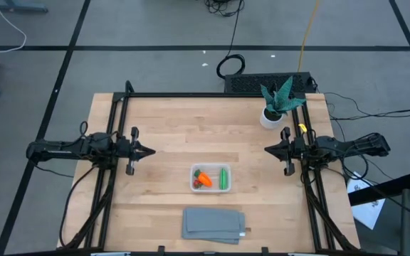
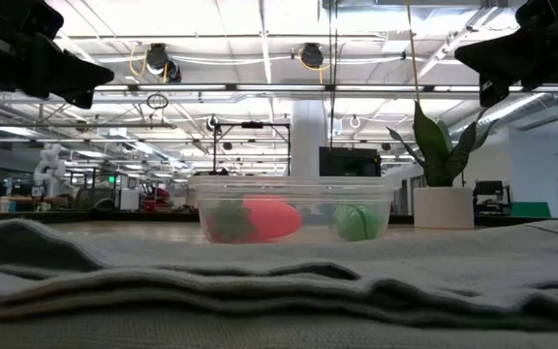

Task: Pick and placing Produce into tupperware
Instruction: Return to Home Position

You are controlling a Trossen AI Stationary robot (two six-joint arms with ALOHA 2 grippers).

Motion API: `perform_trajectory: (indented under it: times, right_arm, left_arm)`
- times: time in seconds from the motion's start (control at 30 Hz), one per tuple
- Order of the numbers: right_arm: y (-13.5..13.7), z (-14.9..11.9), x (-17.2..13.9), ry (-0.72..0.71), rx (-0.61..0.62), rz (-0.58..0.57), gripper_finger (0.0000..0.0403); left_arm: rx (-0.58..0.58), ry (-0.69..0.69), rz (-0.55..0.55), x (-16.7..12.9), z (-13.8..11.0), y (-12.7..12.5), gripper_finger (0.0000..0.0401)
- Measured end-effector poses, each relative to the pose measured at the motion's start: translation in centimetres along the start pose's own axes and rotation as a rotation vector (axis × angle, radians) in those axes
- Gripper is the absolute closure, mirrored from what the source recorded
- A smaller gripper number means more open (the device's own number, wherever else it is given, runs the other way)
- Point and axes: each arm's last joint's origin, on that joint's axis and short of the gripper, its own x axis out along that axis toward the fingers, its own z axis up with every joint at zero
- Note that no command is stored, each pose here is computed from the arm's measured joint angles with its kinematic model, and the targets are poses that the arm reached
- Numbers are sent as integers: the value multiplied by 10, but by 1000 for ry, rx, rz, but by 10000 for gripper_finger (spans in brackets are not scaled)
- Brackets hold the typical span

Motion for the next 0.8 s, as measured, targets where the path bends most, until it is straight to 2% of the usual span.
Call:
perform_trajectory:
  times: [0.13, 0.27, 0.8]
  right_arm:
    - [0, 0, 0, 0, 10, 0, 403]
    - [0, 0, 0, 0, 22, 0, 403]
    - [0, 0, 0, 1, 22, 0, 403]
  left_arm:
    - [-17, 31, 6, 0, -3, 0, 382]
    - [-29, 80, 62, 0, -7, 1, 398]
    - [-56, 77, 70, 0, -7, 2, 391]
